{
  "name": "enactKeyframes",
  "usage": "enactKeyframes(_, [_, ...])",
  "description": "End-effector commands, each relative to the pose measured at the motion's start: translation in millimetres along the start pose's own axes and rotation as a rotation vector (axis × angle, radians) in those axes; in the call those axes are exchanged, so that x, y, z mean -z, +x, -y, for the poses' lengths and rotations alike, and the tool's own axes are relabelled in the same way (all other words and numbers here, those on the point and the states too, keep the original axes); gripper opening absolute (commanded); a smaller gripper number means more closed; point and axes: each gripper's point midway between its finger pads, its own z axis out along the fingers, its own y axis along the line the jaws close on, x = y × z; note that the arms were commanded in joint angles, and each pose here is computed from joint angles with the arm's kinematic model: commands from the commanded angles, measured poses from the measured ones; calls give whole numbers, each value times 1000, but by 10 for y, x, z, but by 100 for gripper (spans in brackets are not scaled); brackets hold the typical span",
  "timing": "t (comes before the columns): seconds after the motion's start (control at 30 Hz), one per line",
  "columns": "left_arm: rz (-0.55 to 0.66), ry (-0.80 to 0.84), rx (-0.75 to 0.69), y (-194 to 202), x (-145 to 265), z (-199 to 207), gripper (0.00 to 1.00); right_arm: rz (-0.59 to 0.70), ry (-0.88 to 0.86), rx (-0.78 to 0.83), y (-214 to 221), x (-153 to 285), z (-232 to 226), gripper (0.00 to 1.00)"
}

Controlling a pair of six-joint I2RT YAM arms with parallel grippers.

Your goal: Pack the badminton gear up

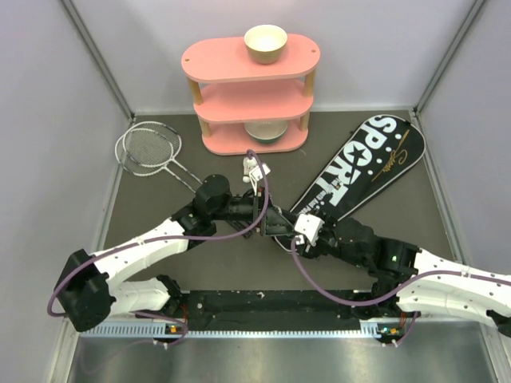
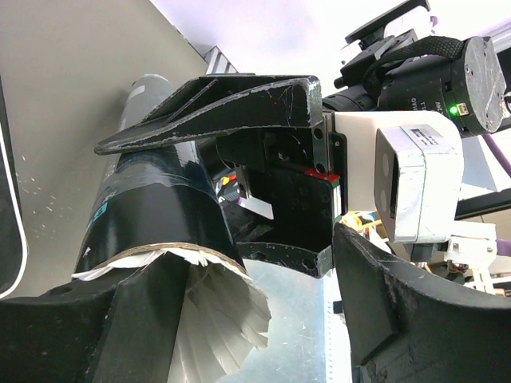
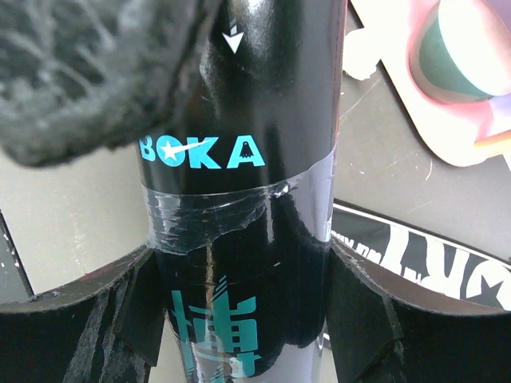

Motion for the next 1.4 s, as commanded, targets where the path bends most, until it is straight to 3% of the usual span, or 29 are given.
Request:
enactKeyframes(0.0, [-43,128,-26,89,-120,330,75,240,28,-47,-593,63,80,0])
enactKeyframes(0.13, [-77,135,55,183,-241,244,81,291,7,-24,-662,109,24,0])
enactKeyframes(0.3, [-96,159,109,185,-406,239,78,290,11,25,-689,98,-13,0])
enactKeyframes(0.4, [-113,128,63,171,-445,272,77,261,30,35,-656,79,19,0])
enactKeyframes(0.7, [-68,-33,-91,80,-46,321,86,234,45,31,-550,76,18,0])
enactKeyframes(1.03, [129,-48,-236,-260,465,703,85,213,42,34,-516,43,-11,0])
enactKeyframes(1.17, [142,-68,-243,-268,502,691,86,230,47,27,-545,69,4,0])
enactKeyframes(1.37, [39,-56,-109,-96,278,433,87,263,46,19,-594,98,8,0])
